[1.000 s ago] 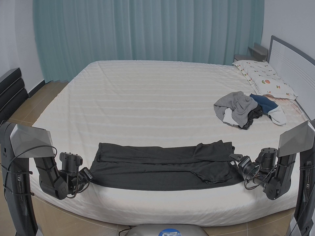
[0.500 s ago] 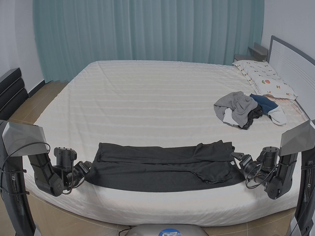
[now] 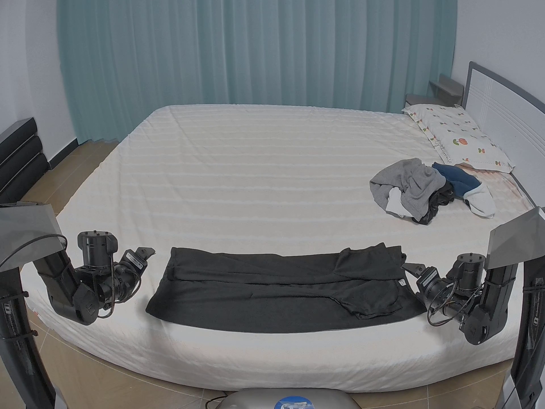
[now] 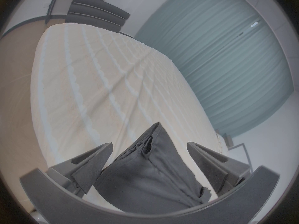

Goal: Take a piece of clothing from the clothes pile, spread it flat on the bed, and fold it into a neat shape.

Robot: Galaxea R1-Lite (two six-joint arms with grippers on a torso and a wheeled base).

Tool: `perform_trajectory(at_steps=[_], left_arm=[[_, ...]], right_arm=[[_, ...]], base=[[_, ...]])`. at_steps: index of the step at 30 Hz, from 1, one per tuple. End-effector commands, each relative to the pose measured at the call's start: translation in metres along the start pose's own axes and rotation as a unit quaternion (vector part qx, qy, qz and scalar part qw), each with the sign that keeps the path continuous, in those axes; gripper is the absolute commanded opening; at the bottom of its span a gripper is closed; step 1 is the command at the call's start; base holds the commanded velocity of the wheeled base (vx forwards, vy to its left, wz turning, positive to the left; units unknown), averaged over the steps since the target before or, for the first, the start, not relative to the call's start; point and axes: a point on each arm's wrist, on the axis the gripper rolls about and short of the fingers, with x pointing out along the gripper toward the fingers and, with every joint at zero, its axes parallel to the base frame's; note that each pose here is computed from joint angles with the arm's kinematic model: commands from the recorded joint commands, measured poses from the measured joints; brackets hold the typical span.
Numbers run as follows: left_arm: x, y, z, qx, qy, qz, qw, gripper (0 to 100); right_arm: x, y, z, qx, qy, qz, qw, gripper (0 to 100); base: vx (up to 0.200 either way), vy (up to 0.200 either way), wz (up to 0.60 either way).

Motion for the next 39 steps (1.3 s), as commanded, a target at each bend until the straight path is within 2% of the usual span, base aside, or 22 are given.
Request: perform_trajectory(at_steps=[1,10,14,20,24,25,26,28,39], left_arm=[[-0.002,-0.005,0.015,-0.031,-0.017,-0.016,0.9992,100],[0.000,-0.006,0.009,-0.028,-0.007,-0.018,0.9994,100],[0.001,-0.008,0.006,-0.025,-0.001,-0.019,0.9995,100],[0.006,-0.017,0.005,-0.018,0.049,-0.063,0.9966,100],[0.025,-0.015,0.003,0.022,0.091,-0.059,0.9939,100],[0.025,-0.015,0.003,0.022,0.091,-0.059,0.9939,100],[0.039,-0.013,0.002,0.051,0.096,-0.052,0.9928,100],[0.051,-0.010,0.000,0.068,0.099,-0.049,0.9916,100],[0.082,-0.011,-0.006,0.081,0.100,-0.056,0.9901,100]], right_arm=[[0.000,0.000,0.000,0.000,-0.001,0.002,1.0000,100],[0.000,-0.001,0.000,0.000,-0.002,0.002,1.0000,100],[0.001,-0.001,-0.001,-0.001,0.000,0.002,1.0000,100],[0.002,-0.002,-0.004,-0.002,0.005,-0.002,1.0000,100],[0.003,-0.005,-0.006,-0.002,0.009,-0.006,0.9999,100],[0.003,-0.005,-0.006,-0.002,0.009,-0.006,0.9999,100],[0.004,-0.005,-0.008,-0.003,0.012,-0.007,0.9999,100],[0.004,-0.005,-0.009,-0.003,0.013,-0.007,0.9999,100],[0.005,-0.007,-0.011,-0.004,0.016,-0.010,0.9998,100]], base=[[0.000,0.000,0.00],[0.200,0.000,0.00],[0.000,0.000,0.00],[0.000,0.000,0.00],[0.000,0.000,0.00],[0.000,0.000,0.00],[0.000,0.000,0.00],[0.000,0.000,0.00],[0.000,0.000,0.00]])
